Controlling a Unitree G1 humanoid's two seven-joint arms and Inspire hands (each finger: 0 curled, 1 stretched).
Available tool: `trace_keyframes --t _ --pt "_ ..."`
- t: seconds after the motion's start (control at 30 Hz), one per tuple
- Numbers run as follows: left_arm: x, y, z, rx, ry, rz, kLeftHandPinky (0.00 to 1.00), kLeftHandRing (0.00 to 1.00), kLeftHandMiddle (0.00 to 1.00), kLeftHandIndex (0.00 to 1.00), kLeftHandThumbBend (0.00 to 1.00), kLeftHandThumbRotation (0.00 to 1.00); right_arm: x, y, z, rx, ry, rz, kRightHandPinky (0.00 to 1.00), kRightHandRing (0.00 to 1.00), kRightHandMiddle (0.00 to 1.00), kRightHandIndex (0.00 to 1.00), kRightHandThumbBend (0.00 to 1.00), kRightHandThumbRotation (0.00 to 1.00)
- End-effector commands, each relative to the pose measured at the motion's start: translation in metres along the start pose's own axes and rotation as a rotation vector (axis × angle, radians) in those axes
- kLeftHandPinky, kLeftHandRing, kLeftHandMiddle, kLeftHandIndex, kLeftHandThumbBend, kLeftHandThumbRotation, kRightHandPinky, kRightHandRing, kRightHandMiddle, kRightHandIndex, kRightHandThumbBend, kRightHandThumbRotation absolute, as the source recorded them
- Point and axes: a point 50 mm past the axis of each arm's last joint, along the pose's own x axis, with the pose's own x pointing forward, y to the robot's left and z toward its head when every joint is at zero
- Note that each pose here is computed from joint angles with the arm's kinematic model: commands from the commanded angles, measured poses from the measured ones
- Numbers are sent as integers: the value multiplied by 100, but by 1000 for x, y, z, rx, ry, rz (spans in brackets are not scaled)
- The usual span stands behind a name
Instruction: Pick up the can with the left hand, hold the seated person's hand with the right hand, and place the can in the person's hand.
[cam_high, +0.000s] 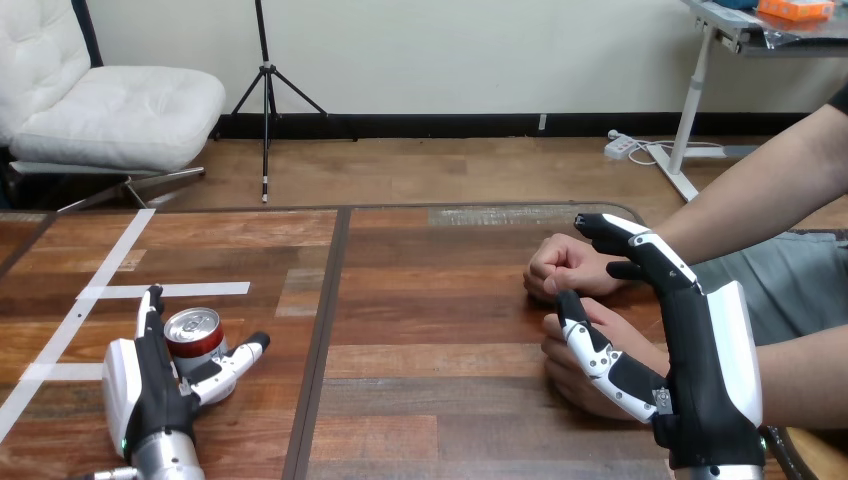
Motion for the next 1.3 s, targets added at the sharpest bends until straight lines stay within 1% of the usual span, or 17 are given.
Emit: trace_keyframes --t 0.0,0.13,0.33,0.63,1.03,1.27 --pt "22 2 26 15 -75 1 84 89 92 92 82 17 15 -8 14 12 -92 -43 72 78 78 75 34 2" --pt "23 1 27 21 -66 -1 83 88 91 92 82 17 15 -8 15 12 -91 -43 71 78 78 75 34 2" --pt "25 -1 28 7 -56 -1 81 87 90 91 82 17 15 -8 15 6 -90 -41 71 78 78 75 34 2" --pt "26 -3 30 1 -49 2 81 87 90 91 81 14 15 -8 15 6 -87 -38 71 78 78 75 34 3" --pt "28 -5 31 21 -44 9 80 87 90 90 79 13 14 -8 15 10 -82 -37 72 78 78 75 35 4" --pt "29 -5 31 29 -29 11 80 87 89 90 79 14 14 -8 15 7 -85 -34 72 78 78 75 35 3"
